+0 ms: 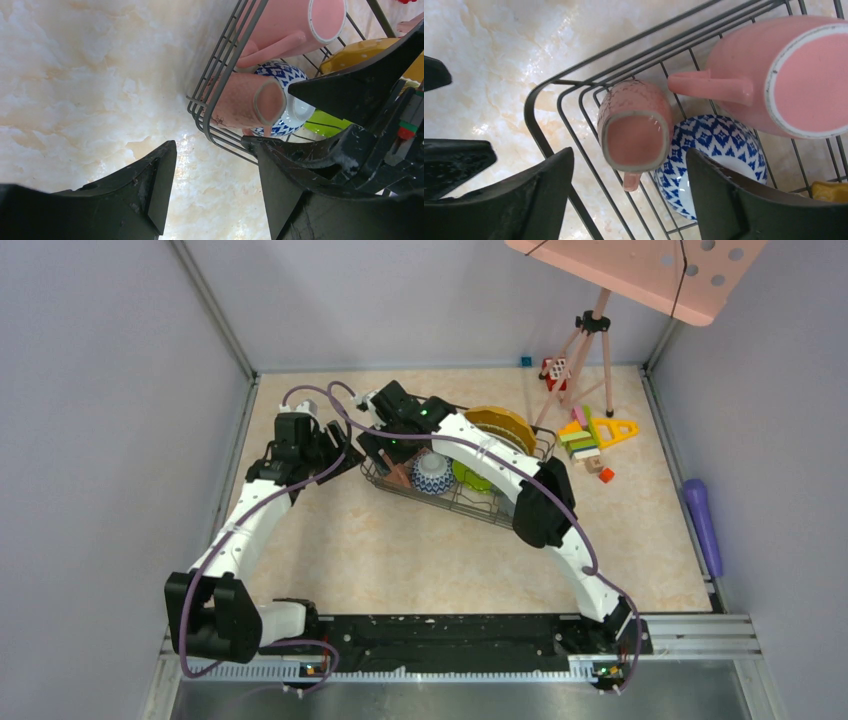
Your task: Load the mixed dishes into the dish rack
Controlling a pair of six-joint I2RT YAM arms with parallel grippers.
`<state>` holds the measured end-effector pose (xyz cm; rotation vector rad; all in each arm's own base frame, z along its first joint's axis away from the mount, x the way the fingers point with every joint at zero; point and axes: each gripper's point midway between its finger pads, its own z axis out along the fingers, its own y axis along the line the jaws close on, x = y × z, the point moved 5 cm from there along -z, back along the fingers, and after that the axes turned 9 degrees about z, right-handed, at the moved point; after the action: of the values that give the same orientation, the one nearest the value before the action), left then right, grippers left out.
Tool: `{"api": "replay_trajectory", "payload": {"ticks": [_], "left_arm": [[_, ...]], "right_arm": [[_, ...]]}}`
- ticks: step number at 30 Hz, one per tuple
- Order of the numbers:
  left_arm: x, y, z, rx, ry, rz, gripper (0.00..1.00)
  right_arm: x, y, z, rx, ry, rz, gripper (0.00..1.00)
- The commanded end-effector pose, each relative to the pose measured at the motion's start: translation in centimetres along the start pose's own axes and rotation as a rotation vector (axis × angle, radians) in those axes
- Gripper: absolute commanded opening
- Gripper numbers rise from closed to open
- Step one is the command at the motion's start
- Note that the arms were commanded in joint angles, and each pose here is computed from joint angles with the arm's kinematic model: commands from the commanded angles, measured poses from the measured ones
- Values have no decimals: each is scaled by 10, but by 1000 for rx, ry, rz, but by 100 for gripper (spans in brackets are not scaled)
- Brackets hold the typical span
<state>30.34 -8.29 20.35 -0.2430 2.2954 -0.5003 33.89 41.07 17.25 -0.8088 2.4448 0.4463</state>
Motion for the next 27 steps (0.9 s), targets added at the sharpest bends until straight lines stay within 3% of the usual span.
{"api": "replay_trajectory", "payload": {"ticks": [1,5,14,21,23,25,27], "left_arm": [[-10,-5,-5,6,-37,11,67],[-8,-4,-5,-2,-34,8,68],[-7,-1,-13,-11,-79,17,69],[-39,0,-48,-69,-322,130,80],[-45,5,-56,-113,-385,113,84],[-46,14,-62,-171,-450,88,97],[-46,24,-70,-220,-530,74,98]], "right_arm": [[-15,19,-6,-65,-79,5,85],[-20,21,-16,-81,-109,5,94],[-32,20,-75,-102,-257,-22,93],[-45,-5,-131,36,-386,13,96],[-45,-23,-150,92,-448,64,97],[-40,-45,-181,129,-535,137,97],[-27,-70,-206,151,-611,220,97]]}}
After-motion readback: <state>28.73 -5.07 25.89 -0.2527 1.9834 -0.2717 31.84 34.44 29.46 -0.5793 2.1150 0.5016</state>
